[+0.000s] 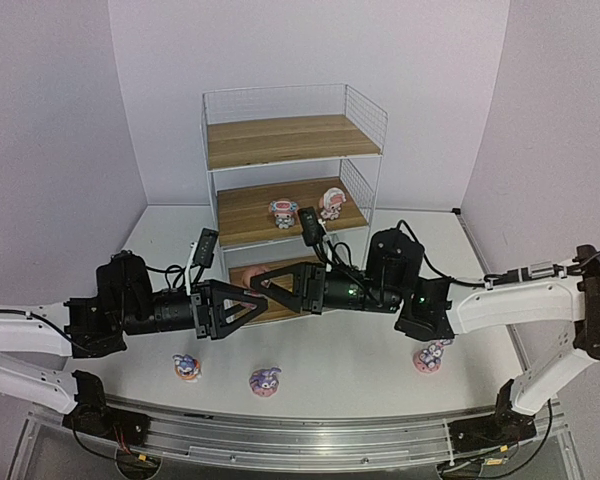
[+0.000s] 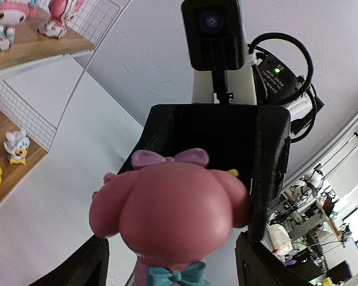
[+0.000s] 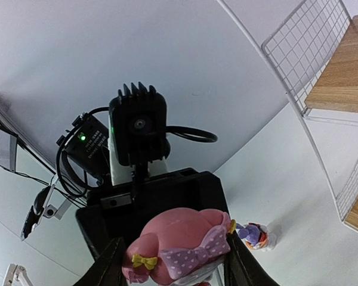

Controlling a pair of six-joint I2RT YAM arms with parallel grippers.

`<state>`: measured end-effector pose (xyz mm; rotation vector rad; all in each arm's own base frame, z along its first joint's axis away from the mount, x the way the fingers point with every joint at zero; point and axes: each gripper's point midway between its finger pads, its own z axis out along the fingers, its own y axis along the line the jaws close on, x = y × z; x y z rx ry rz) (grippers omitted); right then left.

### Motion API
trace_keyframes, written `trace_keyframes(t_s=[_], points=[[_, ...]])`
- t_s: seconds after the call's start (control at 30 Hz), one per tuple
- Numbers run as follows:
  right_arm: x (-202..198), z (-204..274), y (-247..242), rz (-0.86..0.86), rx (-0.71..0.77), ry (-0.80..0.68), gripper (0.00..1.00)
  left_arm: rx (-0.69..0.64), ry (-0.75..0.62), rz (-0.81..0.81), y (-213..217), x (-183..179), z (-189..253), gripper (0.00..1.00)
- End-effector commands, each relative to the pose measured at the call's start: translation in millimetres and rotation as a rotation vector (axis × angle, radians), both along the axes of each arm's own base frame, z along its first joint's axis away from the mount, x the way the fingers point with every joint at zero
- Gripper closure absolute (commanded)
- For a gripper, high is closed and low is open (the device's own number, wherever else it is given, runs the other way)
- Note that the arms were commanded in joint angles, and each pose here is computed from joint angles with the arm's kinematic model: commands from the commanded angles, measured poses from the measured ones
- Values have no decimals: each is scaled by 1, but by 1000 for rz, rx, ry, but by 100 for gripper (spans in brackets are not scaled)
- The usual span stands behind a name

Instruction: Place and organize the plastic toys onto the shelf

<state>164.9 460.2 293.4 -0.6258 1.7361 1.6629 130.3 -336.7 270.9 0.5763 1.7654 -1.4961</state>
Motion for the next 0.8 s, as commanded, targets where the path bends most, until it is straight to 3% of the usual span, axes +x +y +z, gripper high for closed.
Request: trace_keyframes(t_s=[0.0, 0.07, 0.13, 0.3, 0.47, 0.77], points=[[19, 39, -11, -139, 42, -105, 100, -5, -19, 55, 15, 2, 16, 19], [33, 34, -14, -227, -15, -128, 100, 32, 8, 108, 25, 7, 7, 13], [46, 33, -16, -318, -59, -165, 100, 67, 45, 194, 38, 17, 1, 1], [61, 41, -6, -469, -121, -257, 100, 228, 199, 581, 103, 52, -31, 0], [80, 40, 9, -608, -178, -328, 100, 315, 352, 889, 165, 62, -53, 0], [102, 39, 32, -755, -235, -429, 100, 274, 342, 877, 175, 57, -48, 0]])
